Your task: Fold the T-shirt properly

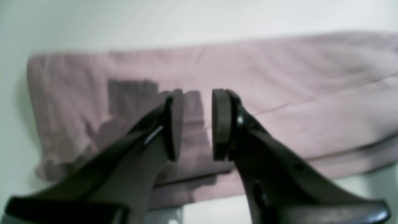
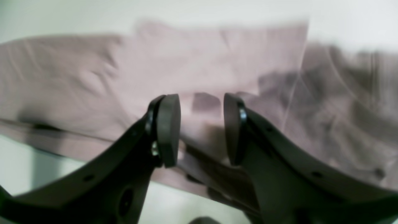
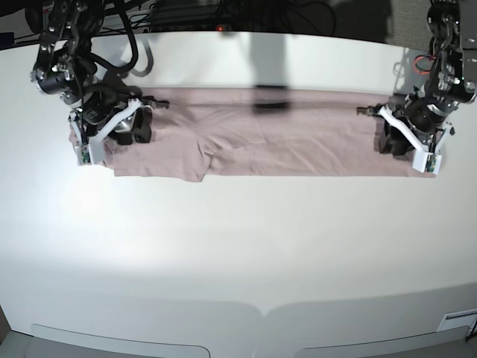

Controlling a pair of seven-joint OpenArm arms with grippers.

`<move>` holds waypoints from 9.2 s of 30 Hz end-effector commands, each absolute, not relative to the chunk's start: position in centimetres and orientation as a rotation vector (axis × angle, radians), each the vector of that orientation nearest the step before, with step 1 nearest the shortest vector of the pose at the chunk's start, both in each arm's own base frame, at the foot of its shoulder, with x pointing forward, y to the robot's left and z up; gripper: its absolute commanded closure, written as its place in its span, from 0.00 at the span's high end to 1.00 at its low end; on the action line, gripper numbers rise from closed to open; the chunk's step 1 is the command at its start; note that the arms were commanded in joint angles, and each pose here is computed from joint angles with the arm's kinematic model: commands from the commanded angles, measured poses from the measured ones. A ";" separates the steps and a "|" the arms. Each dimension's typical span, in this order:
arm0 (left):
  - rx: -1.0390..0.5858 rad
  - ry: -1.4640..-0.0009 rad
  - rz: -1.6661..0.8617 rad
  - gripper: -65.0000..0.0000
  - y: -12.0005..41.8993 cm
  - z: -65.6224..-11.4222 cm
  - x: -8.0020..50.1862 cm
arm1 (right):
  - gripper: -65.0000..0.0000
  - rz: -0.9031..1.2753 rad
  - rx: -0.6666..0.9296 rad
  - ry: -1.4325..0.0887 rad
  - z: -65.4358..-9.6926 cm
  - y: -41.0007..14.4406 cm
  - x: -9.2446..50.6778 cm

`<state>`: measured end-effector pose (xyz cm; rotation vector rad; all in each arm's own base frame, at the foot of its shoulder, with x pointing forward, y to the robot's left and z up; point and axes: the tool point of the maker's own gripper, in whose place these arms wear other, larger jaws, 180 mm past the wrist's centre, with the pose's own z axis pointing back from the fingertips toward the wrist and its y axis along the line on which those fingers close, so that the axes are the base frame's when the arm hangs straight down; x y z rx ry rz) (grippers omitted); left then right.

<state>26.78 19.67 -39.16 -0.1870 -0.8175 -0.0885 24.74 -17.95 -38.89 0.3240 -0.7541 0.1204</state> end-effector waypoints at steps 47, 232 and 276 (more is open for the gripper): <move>-0.238 -0.704 0.028 0.21 23.7 -45.2 32.3 | 0.37 -0.010 0.426 -0.836 -38.6 -19.7 38.0; -0.456 -0.466 0.058 0.08 29.2 -44.4 32.0 | 0.37 0.469 0.472 -0.834 -28.5 -10.3 36.2; -0.878 -0.625 -0.151 0.00 8.5 -35.4 37.4 | 0.37 0.440 0.389 -1.022 -25.8 -11.3 39.2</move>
